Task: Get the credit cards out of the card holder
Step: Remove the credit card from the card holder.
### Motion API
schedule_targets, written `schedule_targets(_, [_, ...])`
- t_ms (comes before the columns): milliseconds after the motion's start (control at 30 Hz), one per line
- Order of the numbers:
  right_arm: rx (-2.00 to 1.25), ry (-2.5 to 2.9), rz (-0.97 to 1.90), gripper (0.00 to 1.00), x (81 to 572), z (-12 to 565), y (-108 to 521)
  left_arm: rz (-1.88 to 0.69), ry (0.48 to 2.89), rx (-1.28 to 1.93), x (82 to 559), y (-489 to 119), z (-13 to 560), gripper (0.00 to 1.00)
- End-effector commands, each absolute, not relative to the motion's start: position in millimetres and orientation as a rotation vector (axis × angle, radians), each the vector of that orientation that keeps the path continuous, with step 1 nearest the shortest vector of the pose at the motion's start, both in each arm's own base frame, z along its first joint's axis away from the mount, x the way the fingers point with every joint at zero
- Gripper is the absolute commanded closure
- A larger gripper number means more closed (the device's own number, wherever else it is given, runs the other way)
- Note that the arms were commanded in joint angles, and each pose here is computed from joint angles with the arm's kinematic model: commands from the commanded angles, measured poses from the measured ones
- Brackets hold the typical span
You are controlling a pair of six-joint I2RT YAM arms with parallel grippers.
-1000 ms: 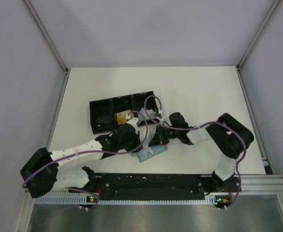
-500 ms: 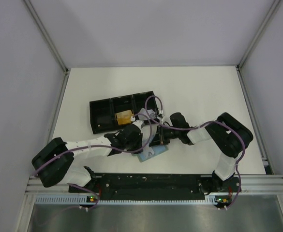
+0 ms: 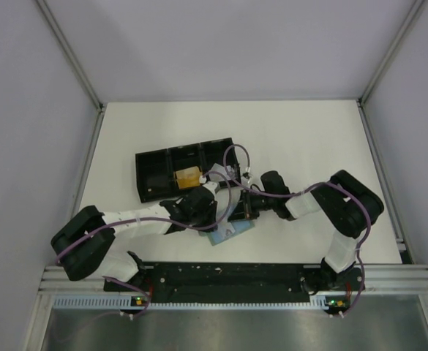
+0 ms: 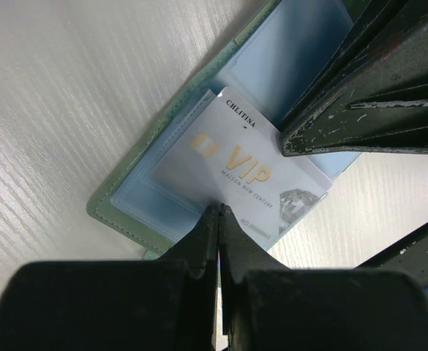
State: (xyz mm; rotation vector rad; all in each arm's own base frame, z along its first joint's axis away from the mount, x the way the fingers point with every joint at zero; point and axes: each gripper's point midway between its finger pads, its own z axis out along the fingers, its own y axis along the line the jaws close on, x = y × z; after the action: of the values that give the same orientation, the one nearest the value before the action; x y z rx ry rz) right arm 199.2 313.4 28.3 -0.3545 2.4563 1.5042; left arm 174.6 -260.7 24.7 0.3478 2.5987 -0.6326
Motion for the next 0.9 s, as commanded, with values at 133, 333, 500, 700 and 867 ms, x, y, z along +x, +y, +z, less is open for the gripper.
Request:
schedule_targets(133, [-0.363, 2.385, 1.564, 1.0, 205.0, 37.5, 313.0, -0.57, 2.644, 0.373, 170.9, -252.2, 16.5, 1.0])
schedule_targets(333, [-0.349, 2.382, 1.563, 1.0, 207.3, 35.7, 307.4, -0.566, 2.642, 0.373, 170.4, -250.8, 17.1, 1.0])
schedule_targets(500, [-0.33, 2.4, 1.493, 1.0, 213.6, 30.7, 301.0, -0.564, 2.645, 0.373, 168.6, -248.5, 16.7, 1.0])
schedule_targets(700, [-0.348, 2.386, 1.536, 0.87, 211.0, 36.8, 305.7, -0.568, 2.65, 0.375, 167.5, -249.0, 15.4, 1.0])
schedule_targets(867, [-0.361, 2.382, 1.568, 0.86, 207.2, 37.8, 312.2, -0.57, 2.652, 0.378, 167.4, -249.5, 15.4, 1.0])
